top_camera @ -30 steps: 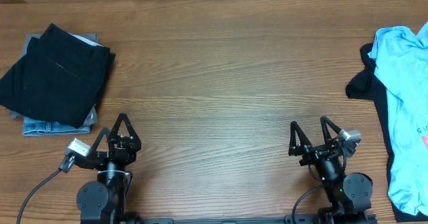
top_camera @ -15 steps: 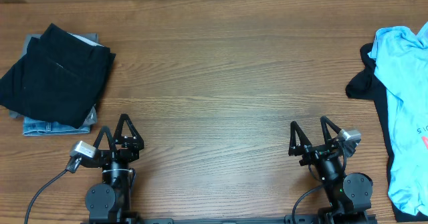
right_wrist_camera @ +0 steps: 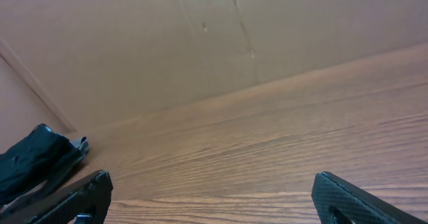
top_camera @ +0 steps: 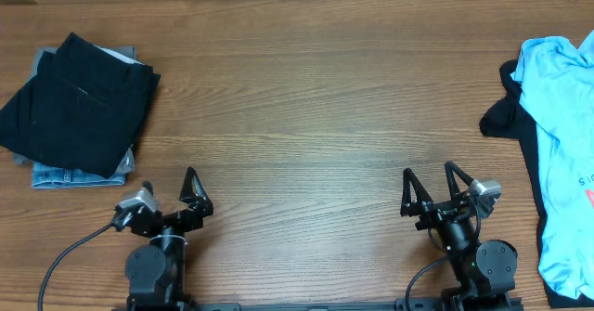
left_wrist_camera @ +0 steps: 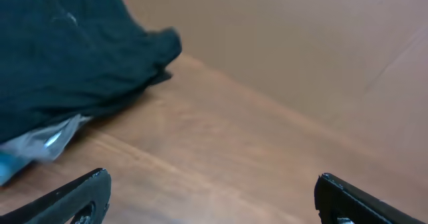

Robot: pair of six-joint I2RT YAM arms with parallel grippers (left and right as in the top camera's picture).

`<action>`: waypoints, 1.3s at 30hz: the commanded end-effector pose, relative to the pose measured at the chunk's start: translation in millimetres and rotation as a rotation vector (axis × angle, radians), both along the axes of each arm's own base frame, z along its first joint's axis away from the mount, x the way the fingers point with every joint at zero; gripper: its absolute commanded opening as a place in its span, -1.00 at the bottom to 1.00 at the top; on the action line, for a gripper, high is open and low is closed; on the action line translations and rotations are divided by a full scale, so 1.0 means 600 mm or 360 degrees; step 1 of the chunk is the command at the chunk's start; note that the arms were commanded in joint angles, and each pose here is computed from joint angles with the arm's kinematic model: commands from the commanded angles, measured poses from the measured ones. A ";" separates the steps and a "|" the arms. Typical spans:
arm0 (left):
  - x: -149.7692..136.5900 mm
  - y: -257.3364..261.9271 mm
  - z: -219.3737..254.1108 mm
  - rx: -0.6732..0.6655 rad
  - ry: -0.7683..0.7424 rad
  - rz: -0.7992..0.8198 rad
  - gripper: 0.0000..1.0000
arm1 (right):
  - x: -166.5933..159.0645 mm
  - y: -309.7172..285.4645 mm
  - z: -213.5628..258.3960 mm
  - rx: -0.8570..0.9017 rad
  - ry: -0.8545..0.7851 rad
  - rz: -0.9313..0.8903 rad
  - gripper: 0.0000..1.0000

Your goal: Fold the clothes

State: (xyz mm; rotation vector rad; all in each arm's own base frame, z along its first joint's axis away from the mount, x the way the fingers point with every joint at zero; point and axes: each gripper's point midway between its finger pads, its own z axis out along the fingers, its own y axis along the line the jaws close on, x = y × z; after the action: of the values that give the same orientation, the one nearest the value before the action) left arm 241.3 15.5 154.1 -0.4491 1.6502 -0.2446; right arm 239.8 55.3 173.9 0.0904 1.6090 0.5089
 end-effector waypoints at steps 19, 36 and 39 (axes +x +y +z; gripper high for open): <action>-0.001 -0.053 0.000 0.0786 0.0004 -0.0392 1.00 | 0.000 0.000 -0.002 0.0002 -0.0008 -0.0005 1.00; 0.000 -0.050 0.000 0.0788 0.0009 -0.0379 1.00 | 0.000 0.000 -0.002 0.0002 -0.0008 -0.0005 1.00; 0.000 -0.050 0.000 0.0788 0.0009 -0.0379 1.00 | 0.000 0.000 -0.002 0.0002 -0.0008 -0.0005 1.00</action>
State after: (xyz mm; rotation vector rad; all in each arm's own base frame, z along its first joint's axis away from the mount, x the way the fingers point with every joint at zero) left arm 241.7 -10.8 152.4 0.0897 1.7090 -0.0007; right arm 239.8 55.3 174.0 0.0909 1.6086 0.5089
